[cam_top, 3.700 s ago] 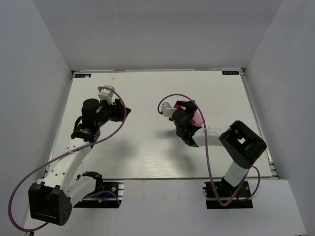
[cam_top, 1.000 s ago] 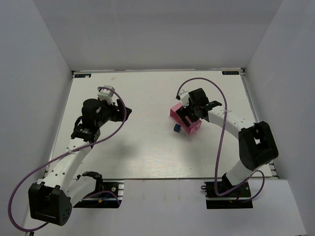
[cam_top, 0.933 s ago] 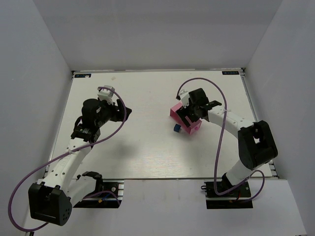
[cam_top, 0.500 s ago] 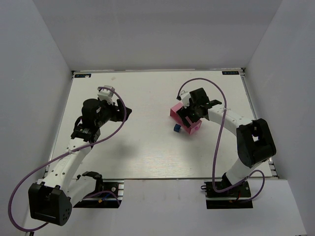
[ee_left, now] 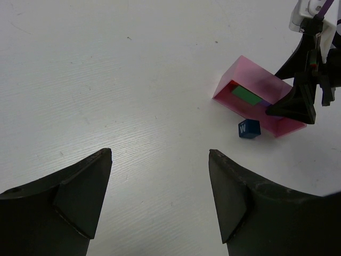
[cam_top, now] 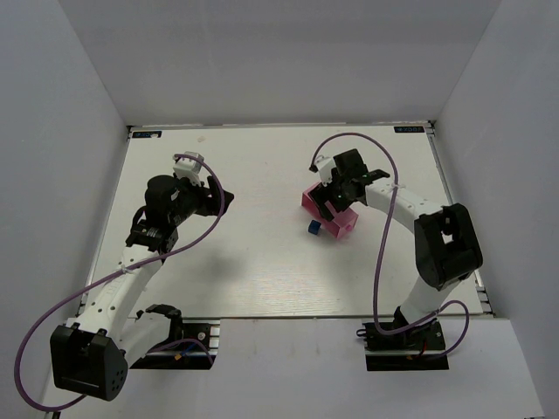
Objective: Build the wood block tower
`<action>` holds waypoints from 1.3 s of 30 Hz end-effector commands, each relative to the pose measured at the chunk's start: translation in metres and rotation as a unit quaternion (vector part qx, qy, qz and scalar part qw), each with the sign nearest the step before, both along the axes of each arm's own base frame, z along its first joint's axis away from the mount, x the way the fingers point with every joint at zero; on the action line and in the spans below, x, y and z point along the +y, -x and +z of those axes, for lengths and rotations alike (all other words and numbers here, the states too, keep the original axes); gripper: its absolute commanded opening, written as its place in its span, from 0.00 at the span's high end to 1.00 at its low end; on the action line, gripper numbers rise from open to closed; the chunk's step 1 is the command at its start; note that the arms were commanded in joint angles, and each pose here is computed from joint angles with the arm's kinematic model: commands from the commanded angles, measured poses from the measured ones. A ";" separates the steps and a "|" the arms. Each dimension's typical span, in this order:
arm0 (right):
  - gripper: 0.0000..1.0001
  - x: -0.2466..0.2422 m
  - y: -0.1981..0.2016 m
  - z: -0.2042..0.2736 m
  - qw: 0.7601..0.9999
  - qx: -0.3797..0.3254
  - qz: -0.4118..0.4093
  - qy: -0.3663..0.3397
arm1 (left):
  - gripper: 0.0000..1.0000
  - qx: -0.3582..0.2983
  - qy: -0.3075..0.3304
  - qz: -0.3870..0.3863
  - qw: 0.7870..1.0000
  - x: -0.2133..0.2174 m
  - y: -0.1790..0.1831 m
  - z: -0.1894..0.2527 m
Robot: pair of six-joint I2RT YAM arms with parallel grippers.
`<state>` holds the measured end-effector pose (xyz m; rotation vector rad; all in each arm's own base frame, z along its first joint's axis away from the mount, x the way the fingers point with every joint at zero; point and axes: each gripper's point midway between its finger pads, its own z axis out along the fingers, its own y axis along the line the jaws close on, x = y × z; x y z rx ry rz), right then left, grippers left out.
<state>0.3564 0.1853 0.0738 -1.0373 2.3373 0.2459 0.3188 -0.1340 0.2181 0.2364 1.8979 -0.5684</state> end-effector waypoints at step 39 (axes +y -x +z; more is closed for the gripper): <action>1.00 -0.017 -0.037 0.038 0.994 -0.094 -0.037 0.038 | 0.17 -0.029 0.005 -0.010 1.000 -0.002 -0.001 0.025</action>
